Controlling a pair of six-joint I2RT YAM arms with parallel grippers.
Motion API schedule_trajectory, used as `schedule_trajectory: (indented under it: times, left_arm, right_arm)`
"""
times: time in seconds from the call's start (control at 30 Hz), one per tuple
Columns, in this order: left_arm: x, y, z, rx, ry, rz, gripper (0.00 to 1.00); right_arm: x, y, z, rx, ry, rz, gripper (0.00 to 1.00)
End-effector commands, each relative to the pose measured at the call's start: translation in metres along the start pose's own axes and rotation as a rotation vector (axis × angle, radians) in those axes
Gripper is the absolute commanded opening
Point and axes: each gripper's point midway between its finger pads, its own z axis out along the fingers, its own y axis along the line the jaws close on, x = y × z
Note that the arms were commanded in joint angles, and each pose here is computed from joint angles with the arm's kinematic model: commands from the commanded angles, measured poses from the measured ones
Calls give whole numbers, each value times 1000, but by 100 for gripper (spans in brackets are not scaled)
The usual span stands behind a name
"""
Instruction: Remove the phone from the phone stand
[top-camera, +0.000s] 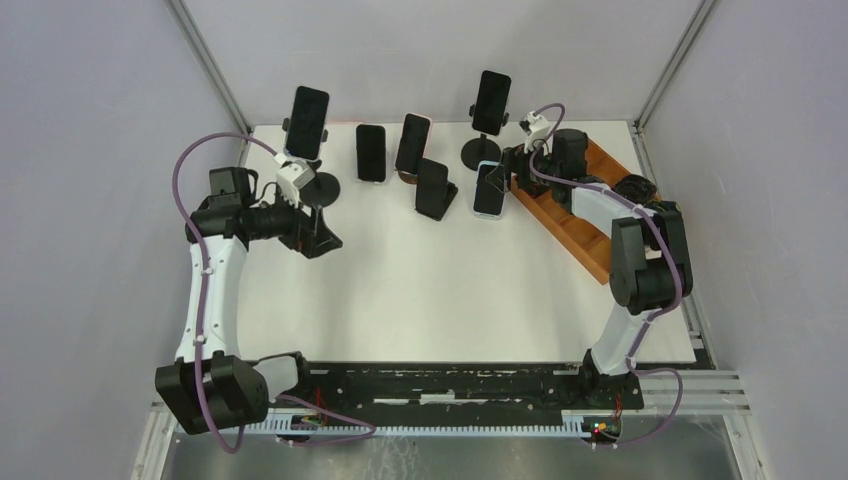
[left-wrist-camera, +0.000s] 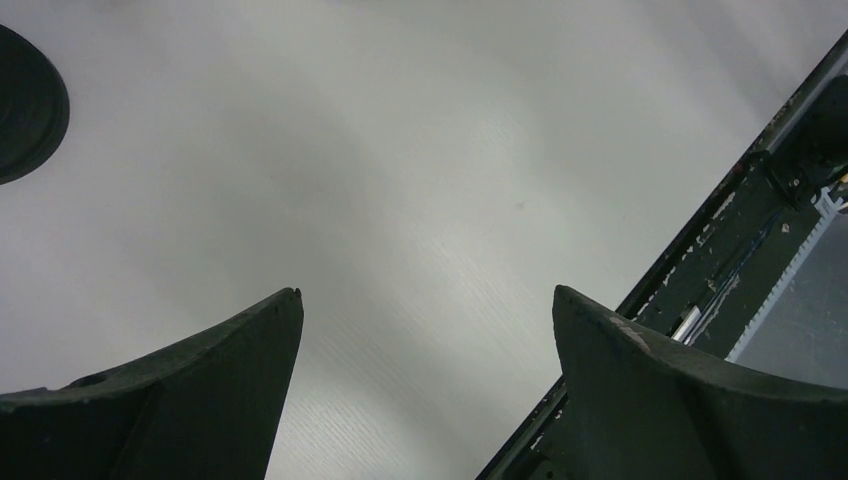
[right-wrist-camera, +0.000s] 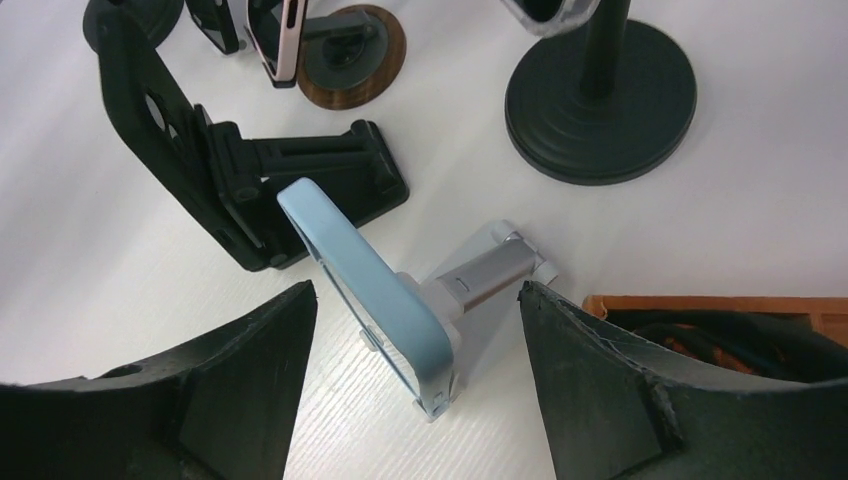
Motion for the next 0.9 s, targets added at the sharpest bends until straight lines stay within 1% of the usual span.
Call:
schedule_trajectory:
  times: [0.0,0.07,0.23,0.33,0.43,0.53,0.63,0.7,0.87]
  left_arm:
    - [-1,-15,-1,67,-13,71,100]
    - [0,-14,0,69,-7,66,100]
    - [6,-17,2,87,7,74,97]
    - [9,-20,2,97,13,87,97]
    - [11,-19,3,98,18,89,94]
    - [12,-19,4,106,20,86,90]
    - [15,-17,6,107,28,86,87]
    - [17,-17,6,106,32,87,85]
    - [19,-17,7,110,36,81,83]
  right_arm:
    - [-10,4,4,-48,-13,-46,78]
    - [-11,7,6,-64,-11,-49,74]
    - [-14,14,7,-71,-8,-58,55]
    - [-13,15,7,-68,-13,-59,47]
    - [-13,19,8,-72,-17,-54,35]
    - [-17,23,8,-74,-35,-54,27]
    - [-24,28,6,-72,-51,-69,23]
    - [-30,31,4,-71,-63,-81,23]
    - [-45,34,-4,-62,-92,-110,18]
